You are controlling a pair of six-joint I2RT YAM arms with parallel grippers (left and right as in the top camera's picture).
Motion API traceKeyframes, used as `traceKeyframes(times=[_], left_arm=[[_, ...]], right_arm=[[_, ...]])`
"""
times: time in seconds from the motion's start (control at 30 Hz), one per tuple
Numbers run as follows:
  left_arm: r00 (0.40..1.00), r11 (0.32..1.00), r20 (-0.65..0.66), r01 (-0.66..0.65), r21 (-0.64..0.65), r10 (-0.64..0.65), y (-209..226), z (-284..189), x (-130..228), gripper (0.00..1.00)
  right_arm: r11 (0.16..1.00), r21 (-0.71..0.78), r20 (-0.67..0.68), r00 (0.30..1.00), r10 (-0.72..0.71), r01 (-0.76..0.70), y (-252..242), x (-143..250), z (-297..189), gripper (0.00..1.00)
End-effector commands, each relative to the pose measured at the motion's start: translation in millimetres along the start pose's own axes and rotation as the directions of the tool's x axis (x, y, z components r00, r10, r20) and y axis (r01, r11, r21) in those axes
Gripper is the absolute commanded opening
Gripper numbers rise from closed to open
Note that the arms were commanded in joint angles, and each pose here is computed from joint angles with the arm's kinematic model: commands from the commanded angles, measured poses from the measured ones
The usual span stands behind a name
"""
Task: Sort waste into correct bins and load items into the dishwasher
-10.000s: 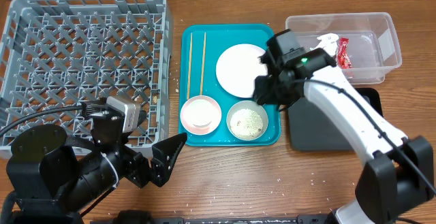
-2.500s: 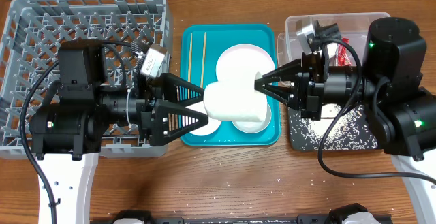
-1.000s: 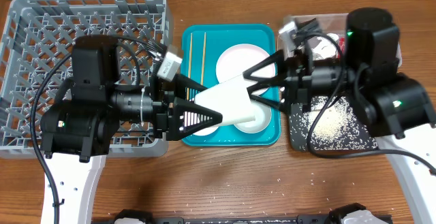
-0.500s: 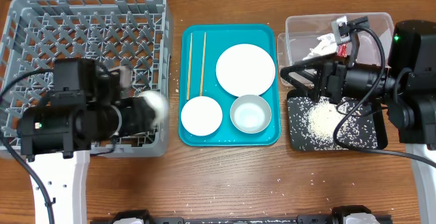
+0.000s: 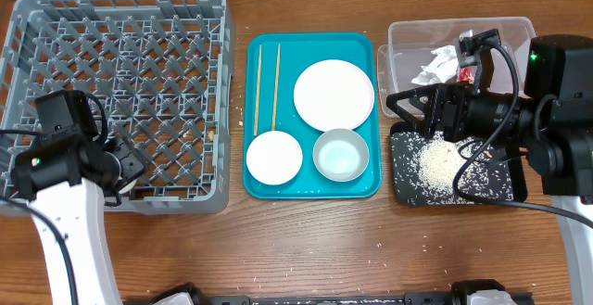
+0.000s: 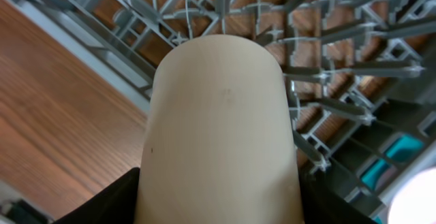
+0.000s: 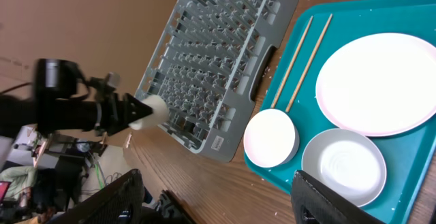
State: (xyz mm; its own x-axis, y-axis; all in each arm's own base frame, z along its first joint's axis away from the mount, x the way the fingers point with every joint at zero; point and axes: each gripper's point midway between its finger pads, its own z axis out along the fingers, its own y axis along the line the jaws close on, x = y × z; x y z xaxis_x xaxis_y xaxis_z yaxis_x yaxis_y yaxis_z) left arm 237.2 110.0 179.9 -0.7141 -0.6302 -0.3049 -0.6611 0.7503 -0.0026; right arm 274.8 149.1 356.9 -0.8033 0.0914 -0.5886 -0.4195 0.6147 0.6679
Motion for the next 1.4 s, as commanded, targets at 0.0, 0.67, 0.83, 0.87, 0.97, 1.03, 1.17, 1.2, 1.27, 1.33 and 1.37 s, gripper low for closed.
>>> traceKeyframes(times=[0.0,0.67,0.83,0.87,0.97,1.03,1.17,1.2,1.27,1.33,1.37], left_arm=[[0.996,0.998,-0.09,0.027,0.058,-0.021,-12,26,6,0.55],[1.0,0.972,-0.013,-0.023,0.233,0.026,-39,-76,-29,0.94],[0.963,0.873,0.112,-0.268,0.408,0.243,-71,-115,-12,0.8],[0.95,0.86,0.145,-0.311,0.406,0.275,-72,-122,-8,0.8],[0.928,0.858,0.18,-0.369,0.356,0.325,-65,-135,9,0.8],[0.919,0.857,0.18,-0.393,0.335,0.351,-59,-141,23,0.78],[0.872,0.802,0.261,-0.484,0.349,0.413,-60,-162,42,0.68],[0.863,0.793,0.291,-0.498,0.351,0.413,-60,-169,45,0.69],[0.843,0.774,0.355,-0.522,0.357,0.405,-58,-183,53,0.71],[0.823,0.764,0.414,-0.539,0.355,0.389,-51,-198,63,0.74],[0.817,0.762,0.432,-0.542,0.354,0.381,-49,-202,66,0.77]], right_arm=[[1.0,0.011,0.011,1.0,-0.007,0.007,0,-3,-2,0.71],[0.992,0.123,-0.036,0.999,0.015,-0.011,-15,12,3,0.72],[0.988,0.152,-0.067,0.998,0.007,0.004,-18,17,13,0.72],[0.987,0.16,-0.077,0.997,0.006,0.006,-19,18,15,0.72],[0.986,0.164,-0.114,0.993,0.006,0.013,-20,24,26,0.72],[0.988,0.153,-0.141,0.99,0.002,0.02,-18,27,35,0.71],[0.984,0.175,-0.207,0.978,-0.001,0.038,-23,35,62,0.64],[0.979,0.2,-0.225,0.974,0.005,0.041,-28,38,70,0.63],[0.966,0.254,-0.253,0.967,0.022,0.044,-37,44,88,0.61],[0.959,0.273,-0.281,0.96,0.004,0.076,-42,47,111,0.57],[0.958,0.273,-0.292,0.956,-0.006,0.089,-43,49,121,0.56]])
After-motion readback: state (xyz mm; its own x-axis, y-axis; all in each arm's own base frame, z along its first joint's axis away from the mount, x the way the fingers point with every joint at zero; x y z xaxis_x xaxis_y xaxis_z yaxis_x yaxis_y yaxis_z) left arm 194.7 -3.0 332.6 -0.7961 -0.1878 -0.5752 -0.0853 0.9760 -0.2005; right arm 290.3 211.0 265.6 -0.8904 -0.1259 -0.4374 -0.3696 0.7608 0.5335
